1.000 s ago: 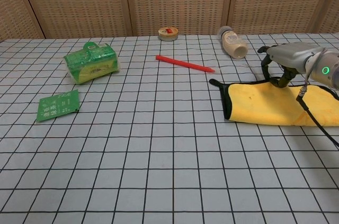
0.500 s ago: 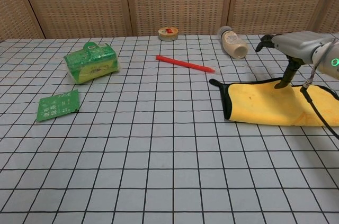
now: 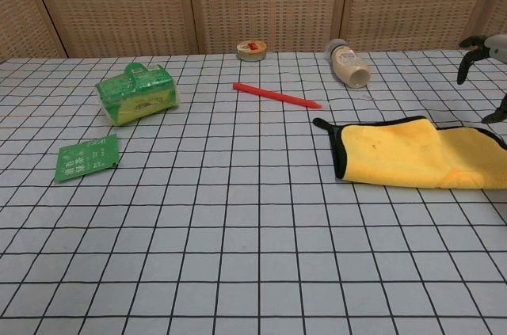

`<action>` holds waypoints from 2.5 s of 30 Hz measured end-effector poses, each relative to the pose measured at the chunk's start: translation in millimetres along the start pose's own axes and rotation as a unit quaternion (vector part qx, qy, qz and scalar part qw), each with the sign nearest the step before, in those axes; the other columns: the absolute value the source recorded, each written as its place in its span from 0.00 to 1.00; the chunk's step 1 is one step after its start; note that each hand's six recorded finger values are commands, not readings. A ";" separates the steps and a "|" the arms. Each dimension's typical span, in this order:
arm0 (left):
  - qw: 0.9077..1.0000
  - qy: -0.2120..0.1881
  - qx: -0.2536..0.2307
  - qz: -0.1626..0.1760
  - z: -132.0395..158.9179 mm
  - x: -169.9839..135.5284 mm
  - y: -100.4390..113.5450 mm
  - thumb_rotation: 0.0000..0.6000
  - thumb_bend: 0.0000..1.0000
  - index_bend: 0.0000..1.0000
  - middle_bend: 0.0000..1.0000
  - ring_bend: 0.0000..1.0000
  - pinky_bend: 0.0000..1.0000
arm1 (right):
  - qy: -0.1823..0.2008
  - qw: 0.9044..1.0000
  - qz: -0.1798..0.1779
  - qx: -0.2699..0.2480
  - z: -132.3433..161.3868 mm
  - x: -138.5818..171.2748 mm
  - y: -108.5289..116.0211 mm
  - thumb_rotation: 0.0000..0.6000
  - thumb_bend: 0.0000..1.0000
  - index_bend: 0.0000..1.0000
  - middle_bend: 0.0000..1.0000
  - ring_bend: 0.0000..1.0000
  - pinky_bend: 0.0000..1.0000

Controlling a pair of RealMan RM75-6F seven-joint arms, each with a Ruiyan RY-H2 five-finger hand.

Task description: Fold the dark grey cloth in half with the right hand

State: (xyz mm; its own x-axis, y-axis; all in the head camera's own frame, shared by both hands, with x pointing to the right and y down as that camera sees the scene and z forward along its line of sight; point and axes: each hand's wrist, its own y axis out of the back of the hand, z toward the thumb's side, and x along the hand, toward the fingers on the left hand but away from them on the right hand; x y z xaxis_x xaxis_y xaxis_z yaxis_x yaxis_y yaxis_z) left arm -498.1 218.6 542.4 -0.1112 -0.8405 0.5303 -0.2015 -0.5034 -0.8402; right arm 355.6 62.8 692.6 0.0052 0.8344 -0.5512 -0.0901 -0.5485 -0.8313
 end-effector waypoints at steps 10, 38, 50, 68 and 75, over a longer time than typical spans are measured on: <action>1.000 0.004 0.002 0.000 -0.7 1.4 -0.5 1.00 0.00 0.00 0.00 0.00 0.00 | -0.035 0.998 0.045 -0.018 -21.8 -6.4 -25.6 1.00 0.36 0.41 0.00 0.00 0.00; 1.000 0.012 0.005 -0.003 -3.6 5.3 -4.3 1.00 0.00 0.00 0.00 0.00 0.00 | -0.056 0.995 0.081 -0.008 -22.5 -24.0 -69.5 1.00 0.55 0.60 0.00 0.00 0.00; 1.000 0.010 0.006 -0.002 -2.1 4.3 -4.3 1.00 0.00 0.00 0.00 0.00 0.00 | -0.049 0.997 0.060 -0.005 -24.0 -23.5 -64.8 1.00 0.64 0.66 0.00 0.00 0.00; 1.000 0.003 0.005 0.000 1.1 1.1 -2.9 1.00 0.00 0.00 0.00 0.00 0.00 | -0.053 0.997 0.054 -0.002 -38.9 -11.4 -57.1 1.00 0.65 0.65 0.00 0.00 0.00; 1.000 0.003 0.005 0.000 0.7 1.3 -2.9 1.00 0.00 0.00 0.00 0.00 0.00 | -0.063 0.996 0.066 0.005 -43.5 -11.6 -62.8 1.00 0.48 0.20 0.00 0.00 0.00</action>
State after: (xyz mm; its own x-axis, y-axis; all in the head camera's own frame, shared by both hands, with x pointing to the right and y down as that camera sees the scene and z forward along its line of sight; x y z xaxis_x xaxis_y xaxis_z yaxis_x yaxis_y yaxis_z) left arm -497.0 218.8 545.5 -0.1178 -0.8389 0.5315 -0.1916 -0.5059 -0.8410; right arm 404.5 85.2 748.0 -0.1330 0.7561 -0.6408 -0.0919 -0.6532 -0.7516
